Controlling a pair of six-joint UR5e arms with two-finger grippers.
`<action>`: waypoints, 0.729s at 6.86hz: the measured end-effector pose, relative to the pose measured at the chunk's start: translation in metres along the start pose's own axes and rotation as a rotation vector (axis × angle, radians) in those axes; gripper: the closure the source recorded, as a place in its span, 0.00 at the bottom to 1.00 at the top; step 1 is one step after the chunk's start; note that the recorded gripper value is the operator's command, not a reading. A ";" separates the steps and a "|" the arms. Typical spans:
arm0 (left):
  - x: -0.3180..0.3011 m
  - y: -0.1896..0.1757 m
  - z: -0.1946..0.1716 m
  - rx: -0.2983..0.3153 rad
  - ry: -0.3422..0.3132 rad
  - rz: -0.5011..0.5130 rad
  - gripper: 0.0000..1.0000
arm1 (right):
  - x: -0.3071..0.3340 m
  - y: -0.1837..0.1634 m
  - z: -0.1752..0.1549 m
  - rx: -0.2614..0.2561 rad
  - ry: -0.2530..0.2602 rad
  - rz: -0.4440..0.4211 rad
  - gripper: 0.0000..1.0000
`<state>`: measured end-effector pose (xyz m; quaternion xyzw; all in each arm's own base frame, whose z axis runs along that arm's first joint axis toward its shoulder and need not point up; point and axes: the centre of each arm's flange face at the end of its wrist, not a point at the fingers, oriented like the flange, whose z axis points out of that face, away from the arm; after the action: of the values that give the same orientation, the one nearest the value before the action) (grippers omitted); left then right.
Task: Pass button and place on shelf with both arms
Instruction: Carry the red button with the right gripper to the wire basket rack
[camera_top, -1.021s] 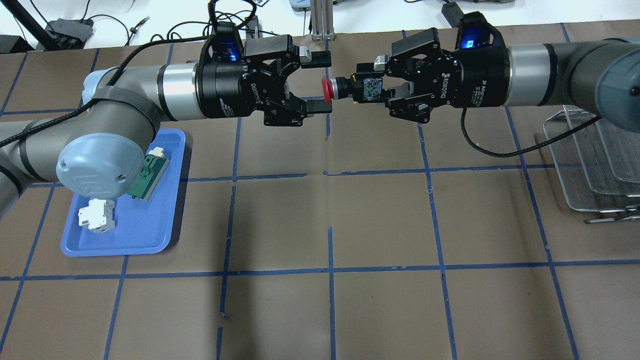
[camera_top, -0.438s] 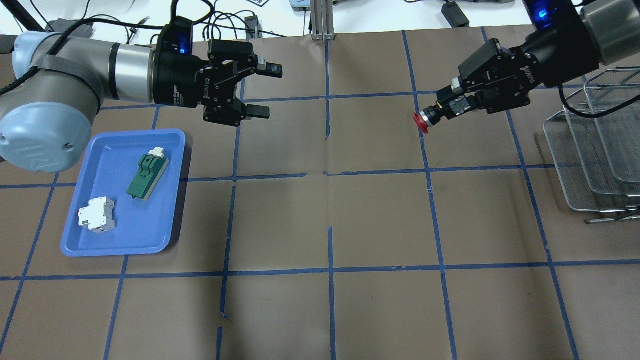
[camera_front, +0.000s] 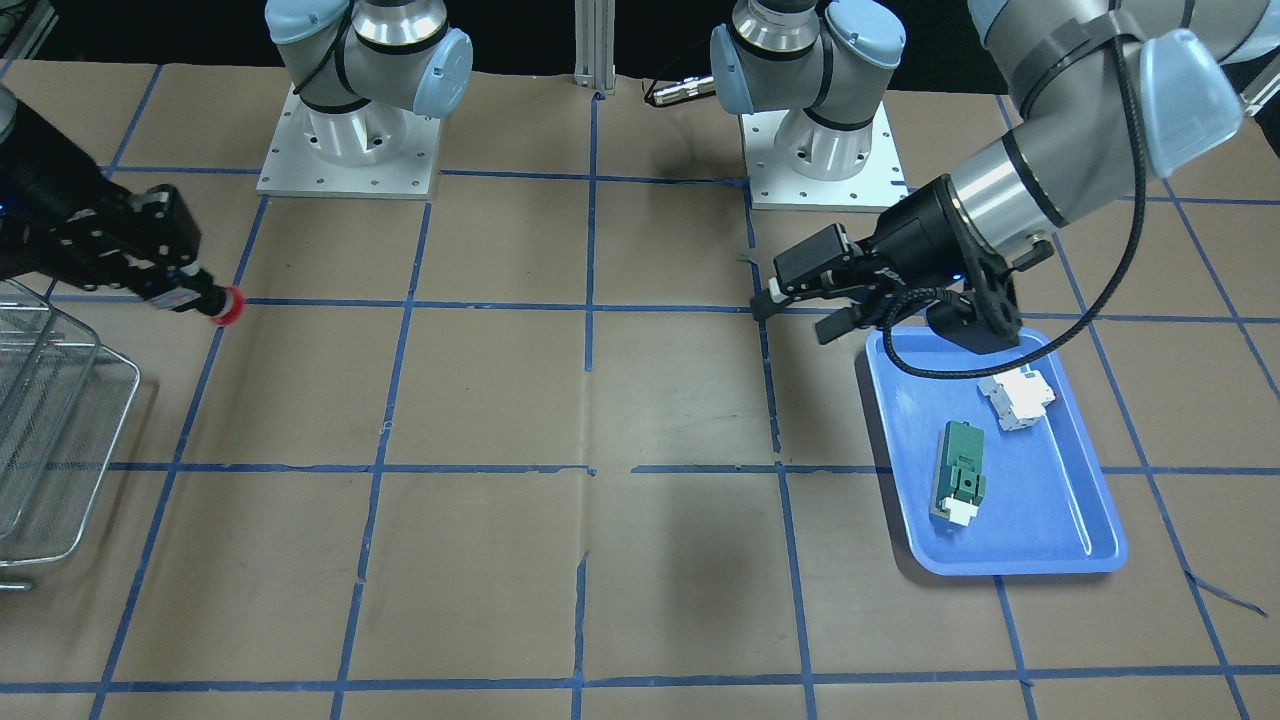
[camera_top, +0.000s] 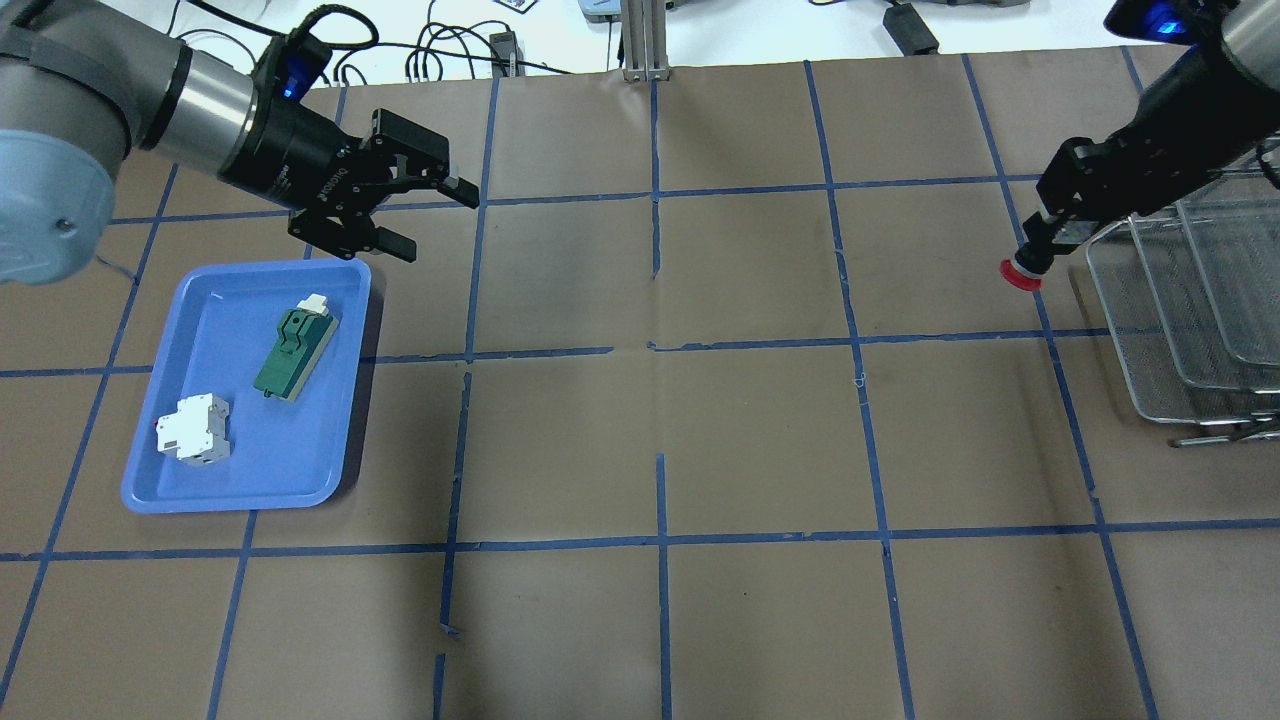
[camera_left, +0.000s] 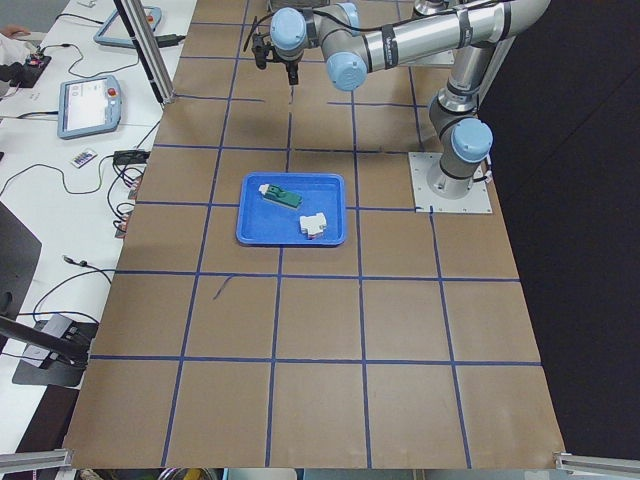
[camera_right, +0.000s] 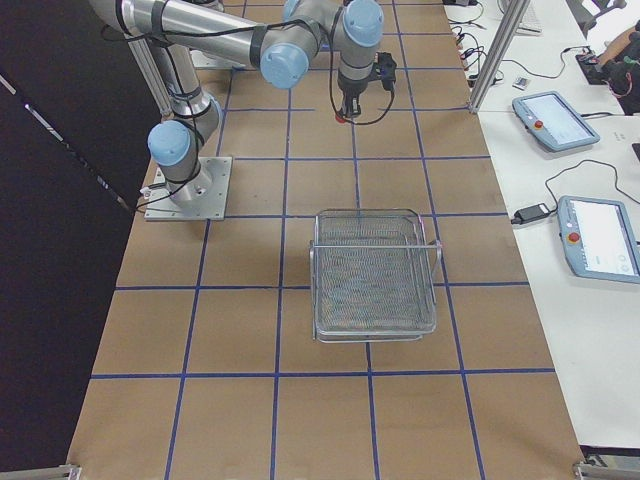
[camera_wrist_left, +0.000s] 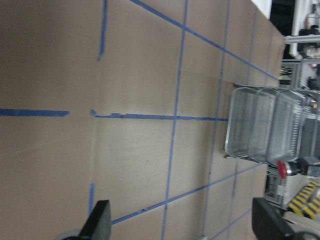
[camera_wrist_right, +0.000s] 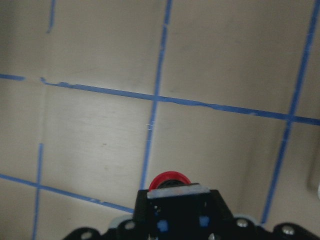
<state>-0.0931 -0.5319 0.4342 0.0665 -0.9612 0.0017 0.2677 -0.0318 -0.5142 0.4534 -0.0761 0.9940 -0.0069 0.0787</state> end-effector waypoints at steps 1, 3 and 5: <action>0.013 -0.001 -0.016 0.020 -0.190 0.046 0.00 | 0.025 -0.006 -0.002 0.003 0.150 -0.013 0.75; 0.043 0.007 -0.034 0.041 -0.479 0.121 0.00 | 0.094 -0.009 -0.004 0.028 0.308 -0.032 0.75; 0.055 0.013 -0.046 0.017 -0.548 0.110 0.00 | 0.185 0.000 0.008 0.072 0.363 -0.021 0.70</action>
<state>-0.1178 -0.5239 0.5021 0.0146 -0.9999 0.0065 -0.0031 -0.2111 -0.5424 0.4163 -0.0811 0.9901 -0.0568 -0.0993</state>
